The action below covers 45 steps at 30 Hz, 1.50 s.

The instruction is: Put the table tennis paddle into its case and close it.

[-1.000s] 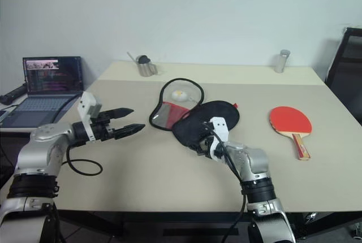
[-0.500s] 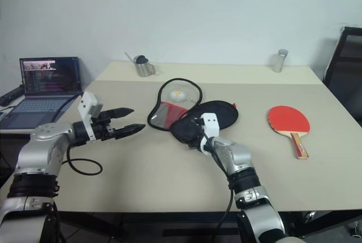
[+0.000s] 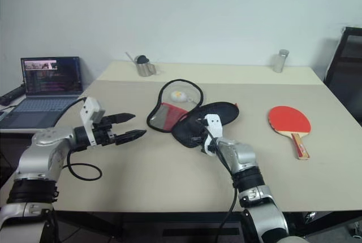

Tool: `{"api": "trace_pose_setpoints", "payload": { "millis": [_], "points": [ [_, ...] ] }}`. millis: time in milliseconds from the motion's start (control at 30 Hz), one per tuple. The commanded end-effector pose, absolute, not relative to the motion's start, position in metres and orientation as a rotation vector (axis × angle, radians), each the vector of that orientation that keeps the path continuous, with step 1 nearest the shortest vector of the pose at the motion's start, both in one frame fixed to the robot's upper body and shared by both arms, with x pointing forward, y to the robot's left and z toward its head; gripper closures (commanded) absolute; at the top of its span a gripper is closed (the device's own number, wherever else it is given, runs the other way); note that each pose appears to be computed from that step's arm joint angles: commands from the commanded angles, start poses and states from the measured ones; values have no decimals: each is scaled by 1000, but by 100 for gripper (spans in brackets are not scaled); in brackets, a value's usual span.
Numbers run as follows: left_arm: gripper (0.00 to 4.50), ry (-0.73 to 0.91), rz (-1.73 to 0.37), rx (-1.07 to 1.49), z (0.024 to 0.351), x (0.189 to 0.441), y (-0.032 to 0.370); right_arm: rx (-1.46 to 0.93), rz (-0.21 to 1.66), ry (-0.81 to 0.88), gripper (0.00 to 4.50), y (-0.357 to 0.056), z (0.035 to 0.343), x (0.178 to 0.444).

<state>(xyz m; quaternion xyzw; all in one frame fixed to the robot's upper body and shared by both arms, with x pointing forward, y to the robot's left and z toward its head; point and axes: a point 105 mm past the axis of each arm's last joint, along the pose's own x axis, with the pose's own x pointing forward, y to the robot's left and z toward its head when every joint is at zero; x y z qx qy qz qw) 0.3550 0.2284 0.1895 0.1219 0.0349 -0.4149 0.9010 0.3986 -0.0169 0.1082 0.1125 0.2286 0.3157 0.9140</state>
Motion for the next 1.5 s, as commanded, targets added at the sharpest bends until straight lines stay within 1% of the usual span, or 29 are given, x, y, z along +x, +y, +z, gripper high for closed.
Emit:
{"api": "trace_pose_setpoints", "payload": {
  "millis": [33, 133, 333, 500, 567, 667, 800, 1000, 1300, 1500],
  "points": [
    [0, 44, -893, 305, 201, 348, 225, 210, 771, 451, 449, -17, 124, 385],
    [0, 64, -917, 317, 197, 345, 222, 131, 840, 475, 449, -27, 122, 373],
    [0, 89, -974, 314, 190, 338, 213, 80, 933, 549, 449, -53, 124, 351],
    [0, 113, -1021, 311, 187, 331, 207, -3, 1020, 625, 449, -64, 116, 327],
    [0, 120, -1034, 311, 186, 329, 206, -39, 1034, 646, 449, -71, 114, 323],
    [0, 126, -1044, 315, 185, 328, 204, -83, 1009, 662, 449, -87, 113, 327],
    [0, 127, -1055, 317, 185, 327, 200, -138, 952, 666, 449, -112, 116, 340],
    [0, 117, -1057, 318, 186, 329, 195, -172, 893, 663, 449, -136, 124, 356],
    [0, 101, -1060, 325, 189, 334, 189, -196, 828, 674, 449, -158, 123, 373],
    [0, 92, -1064, 330, 191, 337, 186, -270, 798, 684, 449, -171, 121, 383]
  ]
}}
